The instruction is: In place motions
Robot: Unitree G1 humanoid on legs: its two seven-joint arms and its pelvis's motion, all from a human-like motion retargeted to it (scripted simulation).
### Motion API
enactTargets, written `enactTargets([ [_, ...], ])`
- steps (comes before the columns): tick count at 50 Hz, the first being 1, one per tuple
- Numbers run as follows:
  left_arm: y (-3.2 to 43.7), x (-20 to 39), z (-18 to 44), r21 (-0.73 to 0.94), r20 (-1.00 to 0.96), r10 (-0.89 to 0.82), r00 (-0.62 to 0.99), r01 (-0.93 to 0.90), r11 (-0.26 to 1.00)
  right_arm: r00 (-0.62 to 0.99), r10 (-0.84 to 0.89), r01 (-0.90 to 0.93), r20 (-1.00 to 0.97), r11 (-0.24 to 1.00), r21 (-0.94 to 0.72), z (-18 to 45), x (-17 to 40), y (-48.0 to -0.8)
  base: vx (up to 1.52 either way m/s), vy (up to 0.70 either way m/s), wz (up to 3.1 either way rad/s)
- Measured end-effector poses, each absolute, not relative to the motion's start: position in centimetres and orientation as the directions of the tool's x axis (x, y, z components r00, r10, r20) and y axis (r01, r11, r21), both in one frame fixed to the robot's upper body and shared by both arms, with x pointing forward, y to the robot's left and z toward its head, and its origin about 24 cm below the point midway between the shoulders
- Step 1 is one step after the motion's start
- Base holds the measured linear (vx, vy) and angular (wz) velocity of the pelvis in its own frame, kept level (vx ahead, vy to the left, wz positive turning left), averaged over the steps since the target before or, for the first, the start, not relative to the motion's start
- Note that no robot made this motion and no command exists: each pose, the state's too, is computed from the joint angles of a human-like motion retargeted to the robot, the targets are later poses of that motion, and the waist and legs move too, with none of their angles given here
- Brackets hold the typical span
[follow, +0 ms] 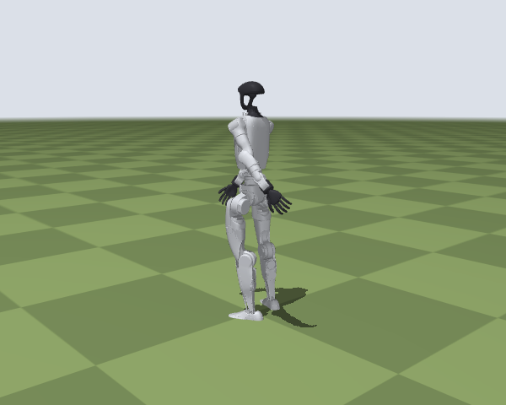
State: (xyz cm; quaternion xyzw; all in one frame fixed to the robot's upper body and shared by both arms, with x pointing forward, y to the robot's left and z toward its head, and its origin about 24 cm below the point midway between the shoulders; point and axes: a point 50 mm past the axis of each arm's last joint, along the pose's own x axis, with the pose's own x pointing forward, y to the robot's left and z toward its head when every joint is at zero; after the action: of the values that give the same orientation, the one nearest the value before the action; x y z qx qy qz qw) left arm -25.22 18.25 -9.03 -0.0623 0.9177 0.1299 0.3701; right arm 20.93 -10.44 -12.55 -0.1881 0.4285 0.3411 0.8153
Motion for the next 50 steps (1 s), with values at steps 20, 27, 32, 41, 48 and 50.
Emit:
enactTargets([
  [20, 16.1, 3.1, -17.9, -0.051, -0.996, -0.067, -0.057, -0.241, 0.969, 0.082, -0.111, -0.787, -0.99, 0.602, -0.133, -17.6, 5.4, -18.2, -0.01, -0.04, 0.27],
  [27, 12.2, 21.4, -12.7, -0.033, -0.82, -0.218, 0.53, 0.336, 0.941, -0.586, -0.164, -0.286, -0.794, 0.958, 0.013, -14.9, -10.8, -22.6, -0.01, 0.04, -0.35],
  [32, 10.9, 27.7, -7.0, 0.085, -0.559, -0.308, 0.769, 0.424, 0.902, -0.552, -0.117, -0.056, -0.826, 0.993, -0.104, -14.0, -14.8, -22.5, -0.01, -0.01, -0.1],
  [41, 12.7, 21.8, -11.7, 0.157, -0.711, -0.242, 0.66, 0.485, 0.86, -0.657, -0.226, 0.053, -0.719, 0.938, -0.343, -13.1, -16.7, -21.8, 0.0, 0.04, 0.21],
  [48, 19.7, 1.3, -17.7, 0.192, -0.972, 0.23, -0.049, 0.4, 0.896, -0.228, -0.276, -0.2, -0.934, 0.952, -0.233, -17.3, -1.5, -20.2, 0.01, -0.01, -0.11],
  [50, 20.8, -5.8, -16.7, 0.184, -0.899, 0.295, -0.323, 0.333, 0.925, -0.045, -0.156, -0.365, -0.987, 0.922, -0.129, -17.4, 5.1, -18.5, 0.02, 0.0, -0.58],
])
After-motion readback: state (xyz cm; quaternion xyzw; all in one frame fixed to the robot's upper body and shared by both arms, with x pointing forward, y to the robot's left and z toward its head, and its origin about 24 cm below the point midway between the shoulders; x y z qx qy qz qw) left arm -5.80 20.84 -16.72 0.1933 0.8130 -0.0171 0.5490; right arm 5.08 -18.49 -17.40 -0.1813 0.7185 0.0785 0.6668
